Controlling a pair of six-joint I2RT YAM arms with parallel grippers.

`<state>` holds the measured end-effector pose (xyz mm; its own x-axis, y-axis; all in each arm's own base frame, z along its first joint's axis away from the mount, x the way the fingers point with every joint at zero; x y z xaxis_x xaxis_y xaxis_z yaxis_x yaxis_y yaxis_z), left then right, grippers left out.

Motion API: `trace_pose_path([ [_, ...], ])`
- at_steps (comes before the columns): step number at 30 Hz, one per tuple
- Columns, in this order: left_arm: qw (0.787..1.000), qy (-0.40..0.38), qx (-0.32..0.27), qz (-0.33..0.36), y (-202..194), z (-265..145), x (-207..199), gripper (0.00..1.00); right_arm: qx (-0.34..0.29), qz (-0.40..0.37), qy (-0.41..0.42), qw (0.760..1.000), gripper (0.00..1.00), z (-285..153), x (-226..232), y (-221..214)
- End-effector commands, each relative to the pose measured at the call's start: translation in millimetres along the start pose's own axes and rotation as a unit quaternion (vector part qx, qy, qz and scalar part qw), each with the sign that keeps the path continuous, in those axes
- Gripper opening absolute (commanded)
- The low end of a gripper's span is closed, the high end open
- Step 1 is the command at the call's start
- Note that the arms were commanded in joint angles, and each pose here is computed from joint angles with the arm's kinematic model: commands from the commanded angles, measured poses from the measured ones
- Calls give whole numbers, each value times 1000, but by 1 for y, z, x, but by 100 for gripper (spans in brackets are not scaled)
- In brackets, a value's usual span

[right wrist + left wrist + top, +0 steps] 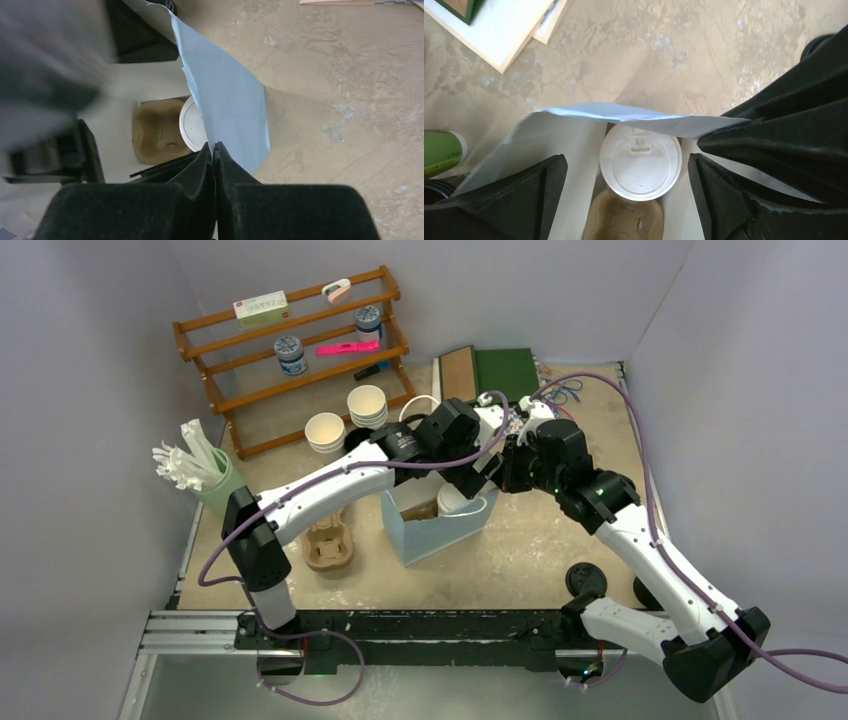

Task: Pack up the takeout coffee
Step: Place the coffee cup on the cup tray.

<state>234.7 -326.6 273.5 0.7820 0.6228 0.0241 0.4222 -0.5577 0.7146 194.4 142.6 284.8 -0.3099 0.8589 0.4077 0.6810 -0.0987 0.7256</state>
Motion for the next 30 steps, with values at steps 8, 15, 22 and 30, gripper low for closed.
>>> trace_pose_path([
  [8,997,-4,-73,-20,35,-42,4,97,14,-15,-23,1000,2,0,-5,-2],
  [15,993,15,-111,-23,52,-68,9,96,1,-23,-39,999,1,0,-8,5],
  [22,985,41,-163,-40,68,-119,16,92,-24,-43,-36,998,1,11,-8,26],
  [30,966,104,-217,-88,64,-179,31,85,-31,-96,8,995,5,33,3,58],
])
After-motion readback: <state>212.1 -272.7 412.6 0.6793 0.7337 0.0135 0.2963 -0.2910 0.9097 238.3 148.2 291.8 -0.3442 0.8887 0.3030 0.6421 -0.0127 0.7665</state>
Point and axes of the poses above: each gripper's point midway between its finger pads, its own z axis out along the fingers, its own x axis along the line the jaws close on, y = z × x, the point moved 9 cm from there along -z, back along the fingers, and after that the axes turned 2 degrees about z, right-handed, at the moved point
